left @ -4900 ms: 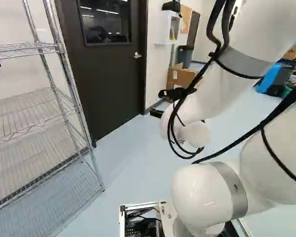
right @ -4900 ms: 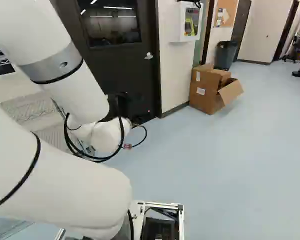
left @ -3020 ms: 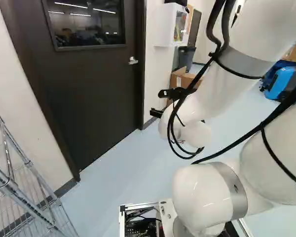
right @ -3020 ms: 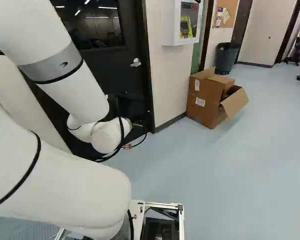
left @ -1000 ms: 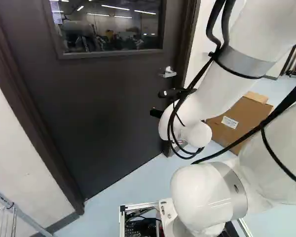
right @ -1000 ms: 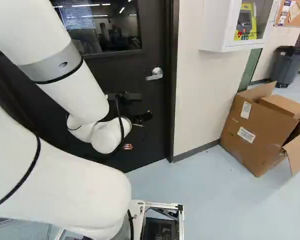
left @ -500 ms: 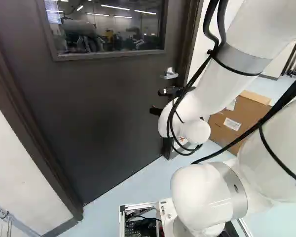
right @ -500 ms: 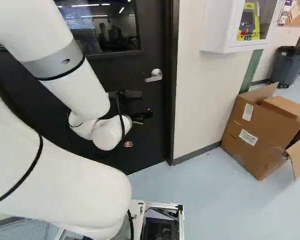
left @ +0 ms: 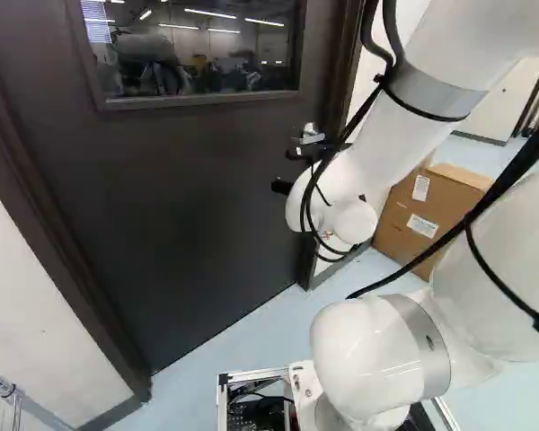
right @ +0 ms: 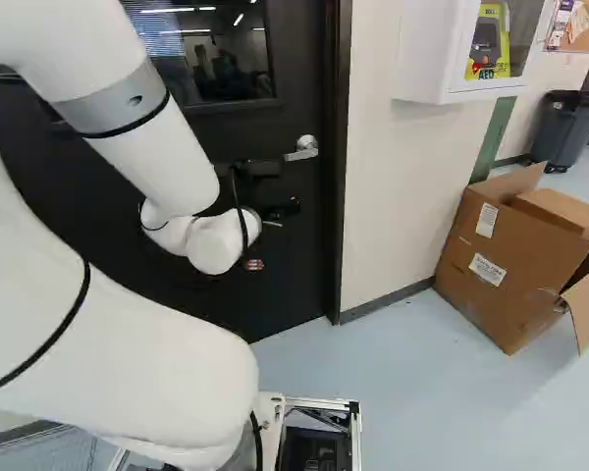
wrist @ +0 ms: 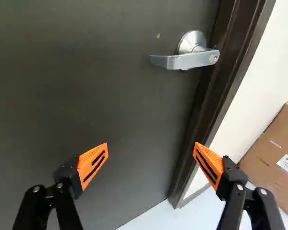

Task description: Open the door and move inside

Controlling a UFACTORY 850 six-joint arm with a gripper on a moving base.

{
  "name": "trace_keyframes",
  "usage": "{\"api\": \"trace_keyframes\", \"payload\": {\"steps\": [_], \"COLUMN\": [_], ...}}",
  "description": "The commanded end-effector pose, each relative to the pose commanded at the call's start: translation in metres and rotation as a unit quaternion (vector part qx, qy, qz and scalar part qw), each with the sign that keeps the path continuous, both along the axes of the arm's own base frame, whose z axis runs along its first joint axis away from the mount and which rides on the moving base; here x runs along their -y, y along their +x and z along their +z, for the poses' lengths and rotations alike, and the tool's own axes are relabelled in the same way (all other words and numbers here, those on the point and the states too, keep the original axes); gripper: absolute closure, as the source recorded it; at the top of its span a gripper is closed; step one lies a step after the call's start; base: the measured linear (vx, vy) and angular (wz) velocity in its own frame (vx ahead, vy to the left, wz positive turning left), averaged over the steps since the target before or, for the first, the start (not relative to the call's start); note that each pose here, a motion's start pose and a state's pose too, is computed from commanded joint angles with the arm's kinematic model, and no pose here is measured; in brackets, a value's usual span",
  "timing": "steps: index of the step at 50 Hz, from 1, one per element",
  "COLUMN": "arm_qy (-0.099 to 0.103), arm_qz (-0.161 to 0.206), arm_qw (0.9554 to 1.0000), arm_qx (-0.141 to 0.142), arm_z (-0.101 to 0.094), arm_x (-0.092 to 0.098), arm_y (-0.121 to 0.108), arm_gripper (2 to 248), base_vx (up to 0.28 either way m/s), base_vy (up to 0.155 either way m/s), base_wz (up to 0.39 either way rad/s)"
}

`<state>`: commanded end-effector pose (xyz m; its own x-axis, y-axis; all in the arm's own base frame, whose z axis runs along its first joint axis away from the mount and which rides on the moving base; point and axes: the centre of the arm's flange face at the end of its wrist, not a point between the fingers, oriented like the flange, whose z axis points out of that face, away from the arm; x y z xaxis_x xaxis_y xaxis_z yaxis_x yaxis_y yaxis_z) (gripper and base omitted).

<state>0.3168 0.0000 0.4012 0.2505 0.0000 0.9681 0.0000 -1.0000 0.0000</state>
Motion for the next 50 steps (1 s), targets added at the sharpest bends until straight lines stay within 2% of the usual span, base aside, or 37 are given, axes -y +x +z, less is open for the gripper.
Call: {"api": "trace_keyframes", "payload": {"steps": [25,50], "arm_qy": [0.0,0.0], "arm_qz": [0.0,0.0], "arm_qw": [0.9996,0.9983], "arm_qx": [0.029,0.059], "arm_z": [0.027,0.052], "arm_x": [0.0,0.0], "arm_y": [0.03,0.047], "arm_gripper": [3,3], "base_vx": [0.0,0.0], "base_vy": [0.0,0.0], "base_wz": [0.0,0.0]}}
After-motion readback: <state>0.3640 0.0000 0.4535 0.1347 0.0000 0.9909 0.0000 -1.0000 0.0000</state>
